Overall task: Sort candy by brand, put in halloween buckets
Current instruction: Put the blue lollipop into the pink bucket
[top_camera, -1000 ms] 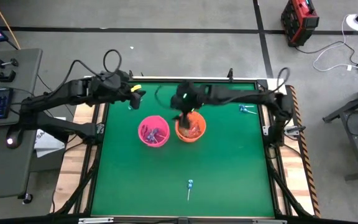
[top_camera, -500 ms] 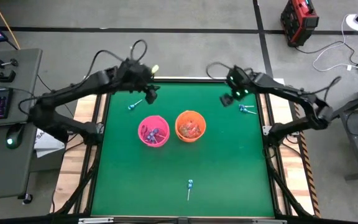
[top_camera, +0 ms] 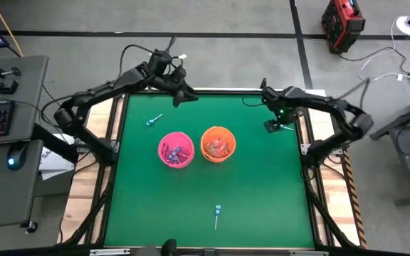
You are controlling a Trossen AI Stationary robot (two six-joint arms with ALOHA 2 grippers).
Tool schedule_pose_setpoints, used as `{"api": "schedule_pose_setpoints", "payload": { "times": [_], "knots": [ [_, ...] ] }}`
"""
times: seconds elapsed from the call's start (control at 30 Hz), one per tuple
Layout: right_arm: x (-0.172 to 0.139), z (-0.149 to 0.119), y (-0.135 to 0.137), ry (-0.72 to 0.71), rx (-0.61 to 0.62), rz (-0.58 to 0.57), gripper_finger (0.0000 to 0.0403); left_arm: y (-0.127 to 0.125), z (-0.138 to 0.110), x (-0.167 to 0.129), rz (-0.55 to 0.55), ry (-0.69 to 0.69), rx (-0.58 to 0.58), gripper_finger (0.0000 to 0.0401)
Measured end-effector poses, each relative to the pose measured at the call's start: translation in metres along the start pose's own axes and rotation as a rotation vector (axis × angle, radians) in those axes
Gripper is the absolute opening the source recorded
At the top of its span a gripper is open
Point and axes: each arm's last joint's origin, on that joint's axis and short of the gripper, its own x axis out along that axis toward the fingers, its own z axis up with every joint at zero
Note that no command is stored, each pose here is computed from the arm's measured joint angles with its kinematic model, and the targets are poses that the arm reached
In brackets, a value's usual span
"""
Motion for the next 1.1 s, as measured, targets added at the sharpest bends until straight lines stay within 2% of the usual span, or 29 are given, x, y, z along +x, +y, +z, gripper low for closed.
{"api": "schedule_pose_setpoints", "payload": {
  "times": [0.07,0.2,0.43,0.53,0.8,1.1],
  "knots": [
    [0.013,0.007,-0.002,0.060,-0.060,-0.032,0.0252,-0.003,-0.001,0.002,-0.016,0.012,-0.003,0.0190],
    [0.034,0.016,-0.005,0.163,-0.098,-0.067,0.0252,-0.007,-0.002,0.005,-0.032,0.019,-0.009,0.0190],
    [0.045,0.024,-0.004,0.173,-0.134,-0.101,0.0243,-0.011,-0.001,0.009,0.006,0.021,-0.008,0.0190],
    [0.046,0.024,-0.004,0.169,-0.133,-0.097,0.0211,-0.011,-0.001,0.009,0.014,0.019,-0.020,0.0190],
    [0.047,0.028,-0.003,0.117,-0.057,-0.115,0.0080,-0.010,-0.001,0.009,0.048,0.019,-0.061,0.0190],
    [0.047,0.027,-0.003,0.142,-0.169,-0.093,0.0009,-0.010,-0.003,0.009,0.051,0.034,-0.082,0.0190]
  ]
}}
